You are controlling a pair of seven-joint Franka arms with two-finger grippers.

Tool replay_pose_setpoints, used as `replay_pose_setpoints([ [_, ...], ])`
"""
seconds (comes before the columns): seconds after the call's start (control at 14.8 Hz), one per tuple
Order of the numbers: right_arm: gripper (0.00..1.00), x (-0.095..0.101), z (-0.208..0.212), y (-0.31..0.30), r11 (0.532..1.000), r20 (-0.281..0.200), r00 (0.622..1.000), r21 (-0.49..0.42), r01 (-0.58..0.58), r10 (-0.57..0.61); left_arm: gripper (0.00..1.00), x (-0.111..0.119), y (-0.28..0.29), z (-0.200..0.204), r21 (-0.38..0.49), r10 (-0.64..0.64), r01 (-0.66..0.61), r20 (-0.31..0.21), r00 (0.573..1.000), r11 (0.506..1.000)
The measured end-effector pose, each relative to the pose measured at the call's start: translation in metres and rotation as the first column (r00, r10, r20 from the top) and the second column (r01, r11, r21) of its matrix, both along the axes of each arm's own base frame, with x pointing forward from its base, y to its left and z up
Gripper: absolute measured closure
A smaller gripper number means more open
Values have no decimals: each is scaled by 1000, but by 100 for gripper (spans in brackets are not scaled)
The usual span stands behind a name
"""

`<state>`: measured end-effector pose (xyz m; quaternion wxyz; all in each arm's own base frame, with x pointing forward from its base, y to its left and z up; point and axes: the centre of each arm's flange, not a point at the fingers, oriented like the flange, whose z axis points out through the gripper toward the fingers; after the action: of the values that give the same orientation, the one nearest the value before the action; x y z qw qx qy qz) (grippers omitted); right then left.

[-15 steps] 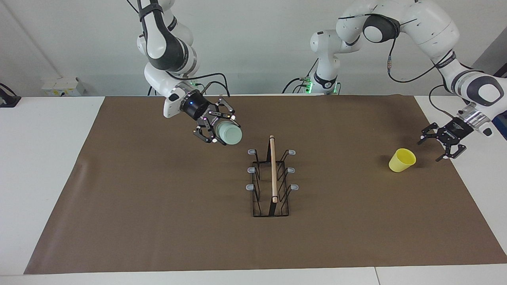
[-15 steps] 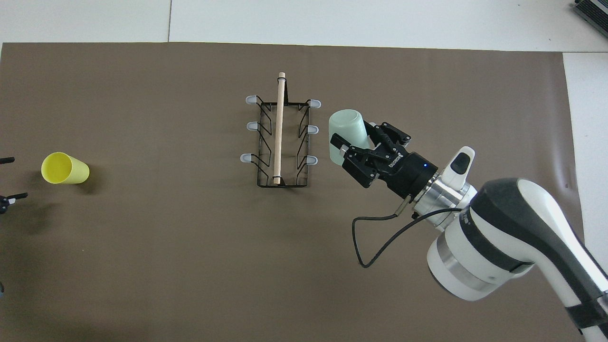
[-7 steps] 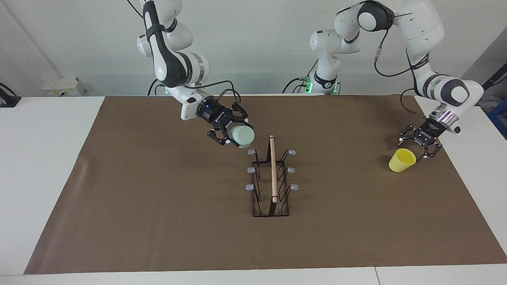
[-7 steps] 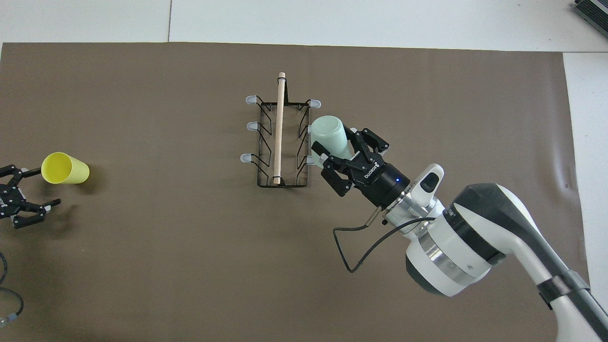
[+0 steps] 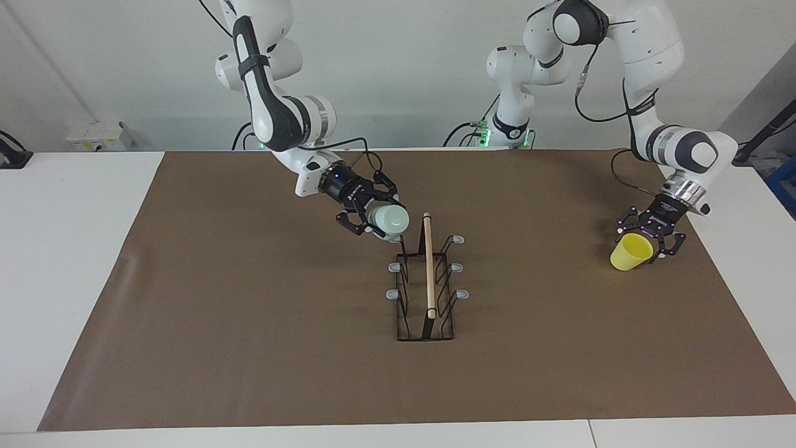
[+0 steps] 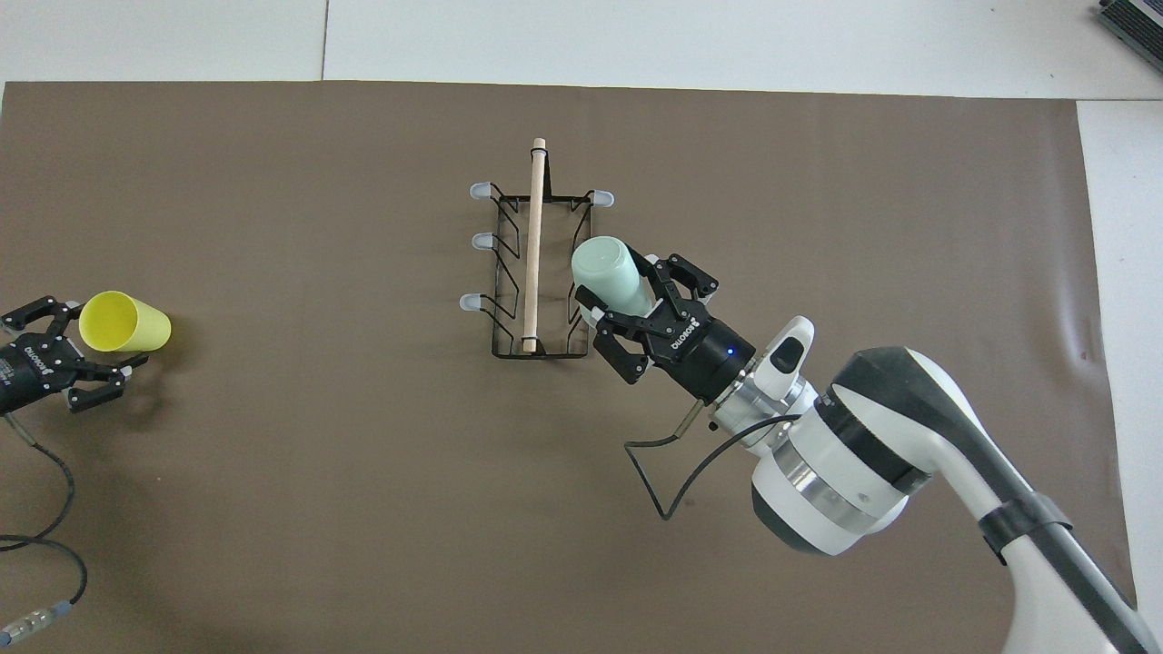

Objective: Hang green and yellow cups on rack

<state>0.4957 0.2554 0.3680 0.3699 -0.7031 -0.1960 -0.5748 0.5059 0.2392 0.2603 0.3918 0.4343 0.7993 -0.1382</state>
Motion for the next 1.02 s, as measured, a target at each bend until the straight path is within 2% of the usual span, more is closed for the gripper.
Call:
replay_pose_setpoints([
  [0.88, 30, -4, -3, 10, 1000, 7, 1000, 4, -16, 16, 0, 12, -32, -6, -12, -23, 23, 1, 1000, 1000],
  [1.02, 30, -4, -3, 10, 1000, 7, 1000, 5, -16, 16, 19, 14, -38, -6, -17, -32, 32, 5, 999, 999],
])
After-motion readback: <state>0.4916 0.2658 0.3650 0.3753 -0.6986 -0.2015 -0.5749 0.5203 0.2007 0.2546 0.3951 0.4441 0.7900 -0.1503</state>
